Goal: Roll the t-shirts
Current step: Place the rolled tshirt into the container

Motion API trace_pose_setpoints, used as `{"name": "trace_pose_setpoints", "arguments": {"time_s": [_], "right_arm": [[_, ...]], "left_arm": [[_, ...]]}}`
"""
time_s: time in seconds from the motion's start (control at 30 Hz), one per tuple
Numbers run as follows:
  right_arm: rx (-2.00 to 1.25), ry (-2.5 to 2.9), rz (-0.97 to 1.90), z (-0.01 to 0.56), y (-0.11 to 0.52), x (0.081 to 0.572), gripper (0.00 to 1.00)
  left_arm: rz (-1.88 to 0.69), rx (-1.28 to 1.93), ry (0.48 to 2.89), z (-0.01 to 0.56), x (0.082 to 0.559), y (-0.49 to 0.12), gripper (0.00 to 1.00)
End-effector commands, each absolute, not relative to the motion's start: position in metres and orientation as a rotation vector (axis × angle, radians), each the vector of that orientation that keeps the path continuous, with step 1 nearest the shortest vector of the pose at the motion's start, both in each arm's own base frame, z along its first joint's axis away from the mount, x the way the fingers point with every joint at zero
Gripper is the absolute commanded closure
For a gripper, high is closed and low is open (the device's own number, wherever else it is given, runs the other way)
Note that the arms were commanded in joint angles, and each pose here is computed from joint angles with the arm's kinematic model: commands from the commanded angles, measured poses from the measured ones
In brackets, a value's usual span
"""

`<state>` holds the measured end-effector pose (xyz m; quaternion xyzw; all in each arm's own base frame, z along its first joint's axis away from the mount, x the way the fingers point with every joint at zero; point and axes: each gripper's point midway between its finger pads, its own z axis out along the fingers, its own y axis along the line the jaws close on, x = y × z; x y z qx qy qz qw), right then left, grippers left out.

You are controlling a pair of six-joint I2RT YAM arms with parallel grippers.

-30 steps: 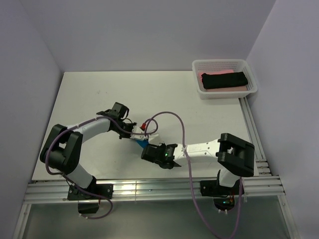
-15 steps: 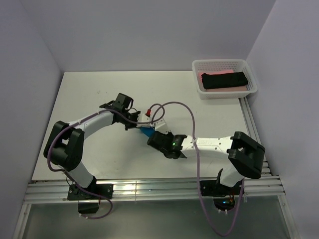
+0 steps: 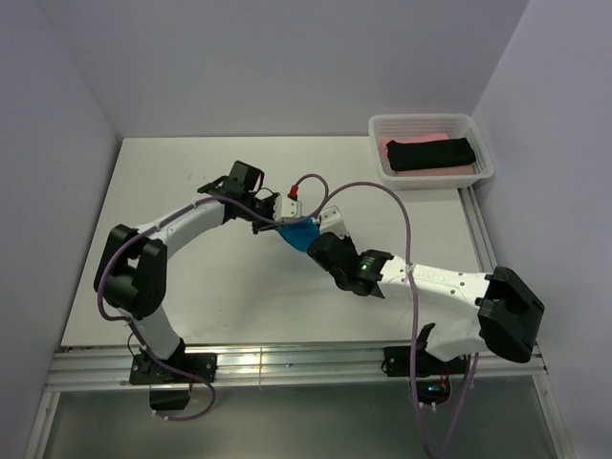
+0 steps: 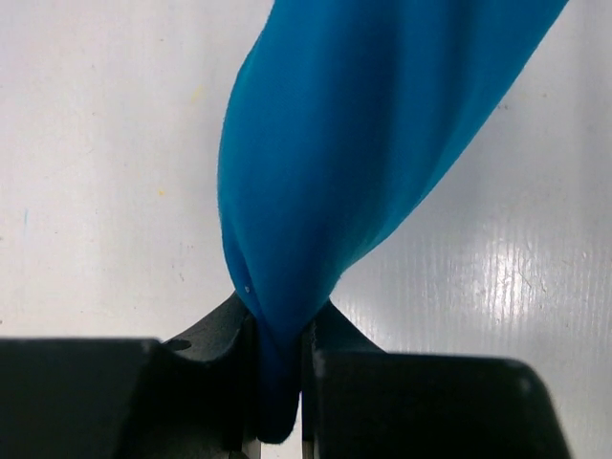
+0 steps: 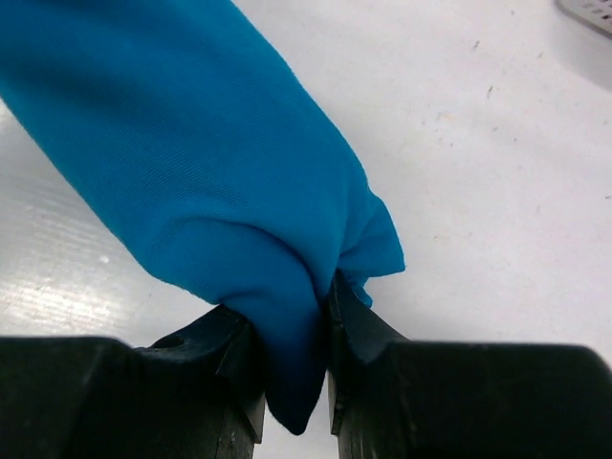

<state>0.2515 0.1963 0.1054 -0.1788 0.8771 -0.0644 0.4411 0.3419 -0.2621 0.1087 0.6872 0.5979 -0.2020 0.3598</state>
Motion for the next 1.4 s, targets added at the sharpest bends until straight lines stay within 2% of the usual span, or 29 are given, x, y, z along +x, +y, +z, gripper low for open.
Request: {"name": "trace_pose_setpoints", "arguments": {"time_s": [0.0,0.4,0.5,0.53,0.6,0.63,0.7,0.83,1.2,1.27,1.3,1.37], "right_arm": [[-0.38,2.134,-0.229,0.117,0.175,0.265,1.0],[-0.169,2.107,-0.257,0.147,0.114,0.325,1.0],[-0.141,2.104,-0.246,0.15,0.106,0.342,1.0],[-0.108,2.107,-0.266,0.151,0.094,0.35,1.0],[-0.065,2.095,-0.29,0.156,0.084,0.364,1.0],[-0.043,2.096,-0.32,0.157,0.073,0.371,1.0],[-0.019,2.083,-0.361,0.162,0.066,0.388,1.0],[0.069,2.059,-0.497,0.171,0.038,0.42,1.0],[0.355,1.946,-0.501,0.204,-0.034,0.501,1.0],[0.374,1.941,-0.489,0.205,-0.045,0.516,1.0],[0.404,1.935,-0.5,0.206,-0.058,0.52,1.0],[0.386,1.953,-0.484,0.199,-0.063,0.536,1.0]], "left_arm": [[-0.521,1.72,1.535,0.135,0.357,-0.271,1.0],[-0.566,1.589,1.491,0.19,0.404,-0.328,1.0],[-0.556,1.543,1.478,0.2,0.416,-0.354,1.0],[-0.555,1.51,1.446,0.219,0.421,-0.368,1.0],[-0.561,1.494,1.472,0.211,0.434,-0.384,1.0],[-0.546,1.461,1.442,0.234,0.441,-0.398,0.99],[-0.539,1.435,1.472,0.222,0.457,-0.414,1.0],[-0.5,1.309,1.396,0.248,0.486,-0.451,1.0],[-0.572,1.023,1.164,0.302,0.511,-0.496,1.0],[-0.597,0.997,1.15,0.297,0.516,-0.504,1.0],[-0.614,0.97,1.106,0.312,0.515,-0.509,1.0],[-0.624,0.98,1.101,0.291,0.517,-0.521,1.0]]}}
